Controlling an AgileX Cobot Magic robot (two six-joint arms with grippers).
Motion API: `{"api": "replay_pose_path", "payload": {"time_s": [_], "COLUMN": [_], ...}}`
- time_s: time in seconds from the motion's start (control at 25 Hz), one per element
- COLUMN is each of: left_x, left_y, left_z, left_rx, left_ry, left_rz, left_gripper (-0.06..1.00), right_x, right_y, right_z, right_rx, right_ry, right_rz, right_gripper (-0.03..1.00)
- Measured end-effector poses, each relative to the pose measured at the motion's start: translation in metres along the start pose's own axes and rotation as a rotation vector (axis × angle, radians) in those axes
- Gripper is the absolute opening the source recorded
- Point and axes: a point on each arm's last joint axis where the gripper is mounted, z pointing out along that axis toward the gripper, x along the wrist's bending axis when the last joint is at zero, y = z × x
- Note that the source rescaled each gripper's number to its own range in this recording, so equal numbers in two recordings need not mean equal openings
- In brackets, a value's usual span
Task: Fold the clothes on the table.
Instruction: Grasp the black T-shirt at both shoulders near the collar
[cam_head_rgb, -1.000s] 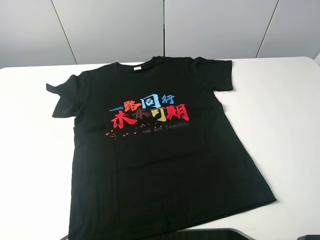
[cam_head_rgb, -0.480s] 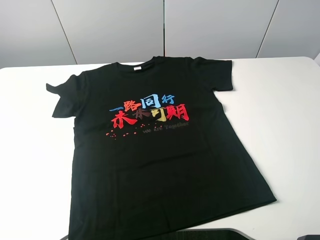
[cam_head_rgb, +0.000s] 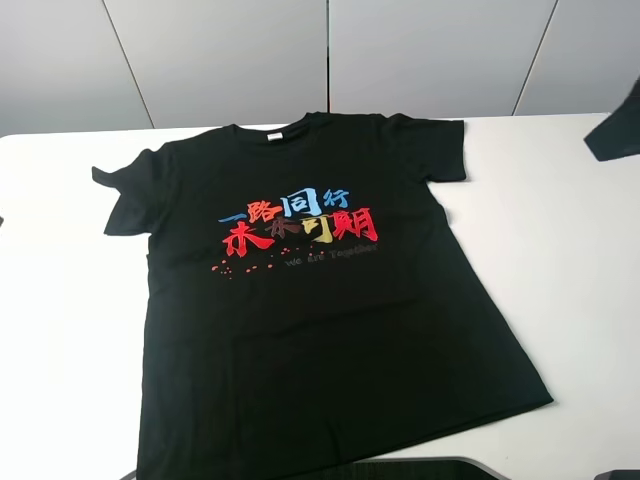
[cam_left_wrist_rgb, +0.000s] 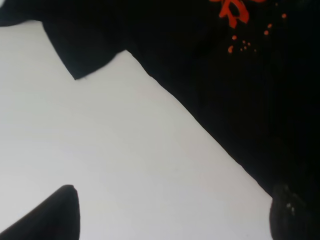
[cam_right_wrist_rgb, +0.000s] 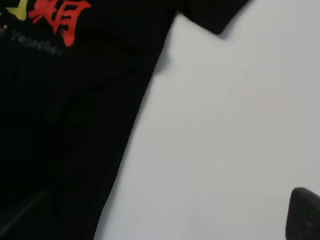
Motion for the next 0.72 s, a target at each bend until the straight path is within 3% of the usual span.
{"api": "replay_pose_path", "payload": {"time_s": [0.28, 0.52, 0.72], "left_x": [0.006, 0.010, 0.014], "left_y": [0.029, 0.048, 0.054], "left_z": [0.055, 0.095, 0.131], "left_rx": [0.122, 0.160, 0.212], "left_ry": [-0.088, -0.043, -0.050], "left_rz": [0.155, 0.300, 0.346], "left_gripper": [0.98, 0.98, 0.98], "right_x": [-0.010, -0.019, -0.024], "right_y": [0.032, 0.043, 0.048], "right_z": [0.056, 0.111, 0.148], "right_rx": [0.087, 0.127, 0.139], "right_ry": [0.057, 0.073, 0.081], "right_rz": [-0.115, -0.171, -0.287], "right_gripper": [1.00, 1.00, 1.00]}}
